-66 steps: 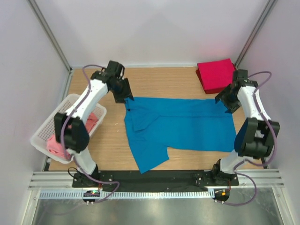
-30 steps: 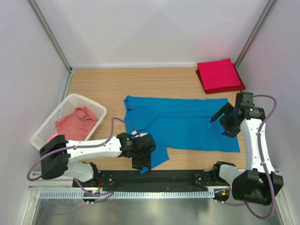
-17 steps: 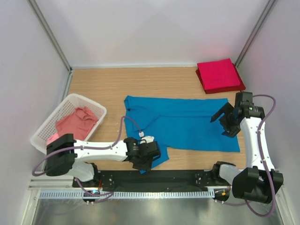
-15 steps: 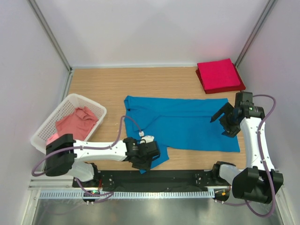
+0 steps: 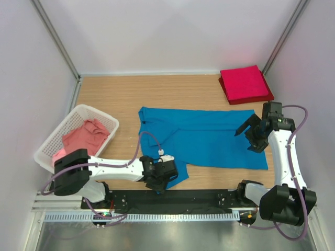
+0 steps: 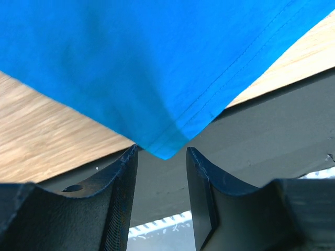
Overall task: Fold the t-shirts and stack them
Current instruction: Fold the tshirt
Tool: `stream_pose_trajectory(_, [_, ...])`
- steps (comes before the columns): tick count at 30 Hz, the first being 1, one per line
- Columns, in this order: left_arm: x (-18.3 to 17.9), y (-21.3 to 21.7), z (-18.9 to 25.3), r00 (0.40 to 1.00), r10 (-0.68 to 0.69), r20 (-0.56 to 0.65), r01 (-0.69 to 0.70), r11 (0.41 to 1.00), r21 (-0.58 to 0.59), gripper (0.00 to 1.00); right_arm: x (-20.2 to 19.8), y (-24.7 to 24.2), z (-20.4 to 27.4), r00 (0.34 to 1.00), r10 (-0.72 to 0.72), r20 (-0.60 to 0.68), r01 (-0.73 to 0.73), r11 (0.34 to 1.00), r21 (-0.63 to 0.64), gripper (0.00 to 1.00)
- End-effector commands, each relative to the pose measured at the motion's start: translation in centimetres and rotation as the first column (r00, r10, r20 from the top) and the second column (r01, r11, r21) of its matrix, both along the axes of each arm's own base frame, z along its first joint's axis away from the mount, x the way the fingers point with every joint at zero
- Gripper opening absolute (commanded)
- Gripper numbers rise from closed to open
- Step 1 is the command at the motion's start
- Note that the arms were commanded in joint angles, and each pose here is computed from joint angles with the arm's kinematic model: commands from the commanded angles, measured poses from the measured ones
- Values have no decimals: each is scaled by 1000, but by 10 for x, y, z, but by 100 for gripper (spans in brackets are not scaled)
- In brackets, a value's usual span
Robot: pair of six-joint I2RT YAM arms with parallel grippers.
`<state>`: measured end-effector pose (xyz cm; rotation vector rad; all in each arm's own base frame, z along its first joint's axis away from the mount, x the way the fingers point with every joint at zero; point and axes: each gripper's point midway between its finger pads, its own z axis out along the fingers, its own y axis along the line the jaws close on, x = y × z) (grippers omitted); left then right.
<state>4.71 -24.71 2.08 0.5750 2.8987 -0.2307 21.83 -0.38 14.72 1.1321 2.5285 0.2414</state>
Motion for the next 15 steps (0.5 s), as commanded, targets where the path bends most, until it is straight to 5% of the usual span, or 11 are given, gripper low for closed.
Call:
stream_pose_trajectory(1, [1,-14,-4,998,-57,12,57,998,-22,43,6,-6,7,999,-17,35,18,1000,-21,84])
stream_pose_trajectory(5, [-2,-14,-10,997,-80,4,80,997,8,37,-8,-21,-2,996,-81,-26,79,995,-62,84])
stream_pose_trajectory(10, [2,-4,-7,996,-85,27,83,993,85,6,-29,-46,-14,977,-192,-95,181,977,-115,83])
stream_pose_trajectory(15, [7,-3,18,995,-77,63,72,995,75,0,-44,-63,-35,937,-315,-152,290,943,-165,76])
